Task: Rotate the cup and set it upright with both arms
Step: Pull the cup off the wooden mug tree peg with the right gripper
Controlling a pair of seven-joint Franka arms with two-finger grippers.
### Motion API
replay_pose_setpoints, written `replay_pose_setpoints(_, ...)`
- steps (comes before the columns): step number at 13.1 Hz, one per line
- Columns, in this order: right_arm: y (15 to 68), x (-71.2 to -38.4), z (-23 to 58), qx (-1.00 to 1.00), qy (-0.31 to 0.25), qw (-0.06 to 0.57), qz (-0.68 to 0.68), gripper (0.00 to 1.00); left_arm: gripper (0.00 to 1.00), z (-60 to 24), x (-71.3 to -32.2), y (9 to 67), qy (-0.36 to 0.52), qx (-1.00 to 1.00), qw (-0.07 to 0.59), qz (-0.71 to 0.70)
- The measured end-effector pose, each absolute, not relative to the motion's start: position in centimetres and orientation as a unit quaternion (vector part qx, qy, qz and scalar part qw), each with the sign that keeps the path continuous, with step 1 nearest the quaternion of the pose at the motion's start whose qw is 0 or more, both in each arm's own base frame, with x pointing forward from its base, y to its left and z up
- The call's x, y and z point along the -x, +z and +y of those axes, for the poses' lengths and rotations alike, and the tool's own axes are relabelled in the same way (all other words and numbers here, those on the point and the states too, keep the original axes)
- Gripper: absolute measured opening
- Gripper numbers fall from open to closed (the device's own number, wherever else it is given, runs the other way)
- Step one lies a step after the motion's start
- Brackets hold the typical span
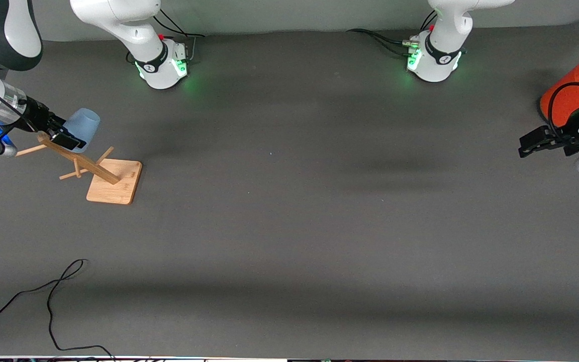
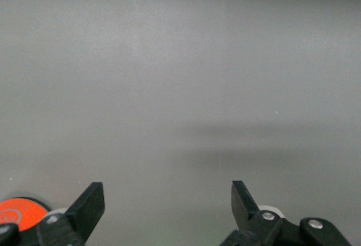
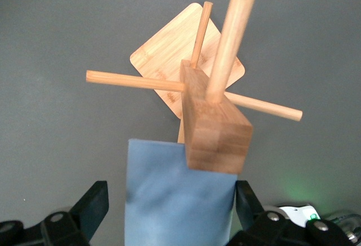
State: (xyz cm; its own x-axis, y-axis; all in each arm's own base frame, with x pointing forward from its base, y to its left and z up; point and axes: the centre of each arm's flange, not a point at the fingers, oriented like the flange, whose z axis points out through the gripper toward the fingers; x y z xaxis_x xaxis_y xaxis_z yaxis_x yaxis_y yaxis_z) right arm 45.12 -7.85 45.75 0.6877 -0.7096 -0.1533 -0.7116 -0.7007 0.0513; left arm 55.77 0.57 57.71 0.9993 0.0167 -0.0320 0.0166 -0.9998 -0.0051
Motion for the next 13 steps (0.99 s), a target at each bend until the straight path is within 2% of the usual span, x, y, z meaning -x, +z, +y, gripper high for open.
replay_pose_setpoints(2, 45.5, -45.2, -7.8, 0.918, 0.083, 0.005, 0.387, 1.00, 1.00, 0.6, -55.8, 57.8, 0.015, 1.000, 0.002, -0.008)
replay_pose_setpoints(4, 45.5, -45.2, -7.8, 0.918, 0.083, 0.005, 0.387, 0.81, 1.00, 0.6, -55.9, 58.0, 0.013, 1.000, 0.002, -0.008)
replay_pose_setpoints(10, 45.8, -45.0, -7.8, 0.918, 0.084, 0.005, 0.387, 0.81, 1.00, 0.6, -55.9, 58.0, 0.012, 1.000, 0.002, -0.008)
replay_pose_setpoints(13, 47.5, -43.9, -6.9, 0.913, 0.090, 0.006, 0.399, 0.81, 1.00, 0.6, -55.9, 58.2, 0.011, 1.000, 0.002, -0.008)
